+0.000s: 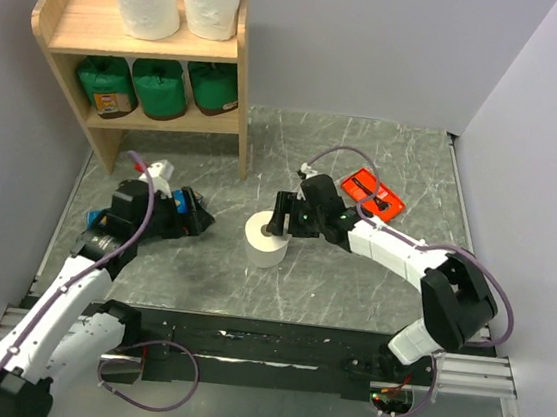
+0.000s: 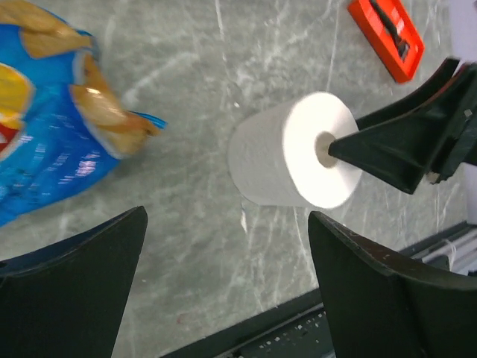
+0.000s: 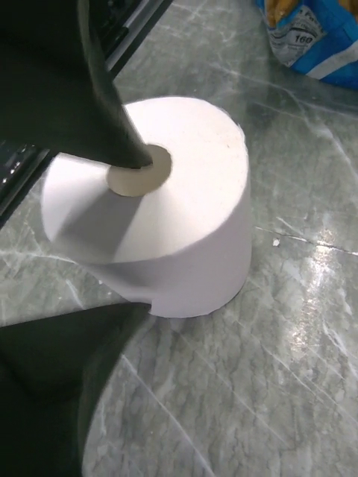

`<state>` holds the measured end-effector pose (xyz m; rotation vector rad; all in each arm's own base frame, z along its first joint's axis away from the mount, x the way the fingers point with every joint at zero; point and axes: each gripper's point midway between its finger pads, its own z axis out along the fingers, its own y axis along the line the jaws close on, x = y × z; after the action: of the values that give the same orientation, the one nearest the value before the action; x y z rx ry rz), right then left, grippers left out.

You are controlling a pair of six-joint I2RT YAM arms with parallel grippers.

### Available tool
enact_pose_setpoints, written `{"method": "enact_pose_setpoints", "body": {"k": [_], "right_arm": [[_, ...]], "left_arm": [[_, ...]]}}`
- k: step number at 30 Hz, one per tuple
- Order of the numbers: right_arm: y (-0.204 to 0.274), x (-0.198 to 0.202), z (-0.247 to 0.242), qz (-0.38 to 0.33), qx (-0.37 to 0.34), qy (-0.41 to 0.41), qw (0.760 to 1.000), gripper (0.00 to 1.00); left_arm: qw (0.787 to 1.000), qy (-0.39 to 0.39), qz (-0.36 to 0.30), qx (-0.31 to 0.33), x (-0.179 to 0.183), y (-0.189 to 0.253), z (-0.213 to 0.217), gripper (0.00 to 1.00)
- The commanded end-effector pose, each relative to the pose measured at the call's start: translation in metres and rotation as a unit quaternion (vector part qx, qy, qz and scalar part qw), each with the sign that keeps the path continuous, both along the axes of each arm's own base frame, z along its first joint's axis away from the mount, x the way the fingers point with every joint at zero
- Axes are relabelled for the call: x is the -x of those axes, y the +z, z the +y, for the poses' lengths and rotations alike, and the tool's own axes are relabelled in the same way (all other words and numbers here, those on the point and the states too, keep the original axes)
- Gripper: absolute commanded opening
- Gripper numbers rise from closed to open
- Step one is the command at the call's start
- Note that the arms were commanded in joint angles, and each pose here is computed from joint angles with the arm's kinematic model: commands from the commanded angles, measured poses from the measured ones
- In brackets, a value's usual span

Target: Place and organize the paper towels onto the shelf

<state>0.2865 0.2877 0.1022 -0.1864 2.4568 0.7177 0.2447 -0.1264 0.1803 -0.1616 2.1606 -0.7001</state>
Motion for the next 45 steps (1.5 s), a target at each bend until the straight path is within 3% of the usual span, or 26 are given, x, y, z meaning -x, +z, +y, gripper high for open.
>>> {"method": "enact_pose_setpoints", "body": {"k": [1,2,5,13,20,26,38,45], "right_arm": [[0.057,-0.001,-0.007,-0.058,-0.019,-0.009,0.998,0.88],[0.059,0.001,-0.012,-0.065,-0.013,-0.009,0.998,0.95],[0.072,0.009,-0.031,-0.088,-0.001,-0.024,0.996,0.99],[0.095,0.044,-0.084,-0.145,-0.018,-0.076,0.986,1.0],[0.118,0.061,-0.126,-0.214,-0.025,-0.118,0.969,1.0],[0.113,0.065,-0.149,-0.232,-0.002,-0.141,0.962,1.0],[0.098,0.062,-0.138,-0.221,0.008,-0.114,0.969,1.0],[0.093,0.057,-0.136,-0.222,0.012,-0.113,0.969,1.0]], "left_arm": [[0.999,0.029,-0.021,-0.005,-0.014,0.024,-0.013,0.95],[1.0,0.019,-0.015,-0.008,-0.016,0.024,-0.023,0.95],[1.0,0.001,-0.005,-0.014,-0.021,0.023,-0.044,0.97],[0.998,-0.032,0.026,-0.039,-0.053,0.002,-0.096,0.94],[0.987,-0.053,0.079,-0.127,-0.068,-0.04,-0.145,0.91],[0.98,-0.017,0.092,-0.177,-0.07,-0.055,-0.138,0.91],[0.986,-0.059,0.075,-0.134,-0.052,-0.027,-0.143,0.96],[0.981,-0.062,0.1,-0.152,-0.046,-0.048,-0.14,0.84]]}}
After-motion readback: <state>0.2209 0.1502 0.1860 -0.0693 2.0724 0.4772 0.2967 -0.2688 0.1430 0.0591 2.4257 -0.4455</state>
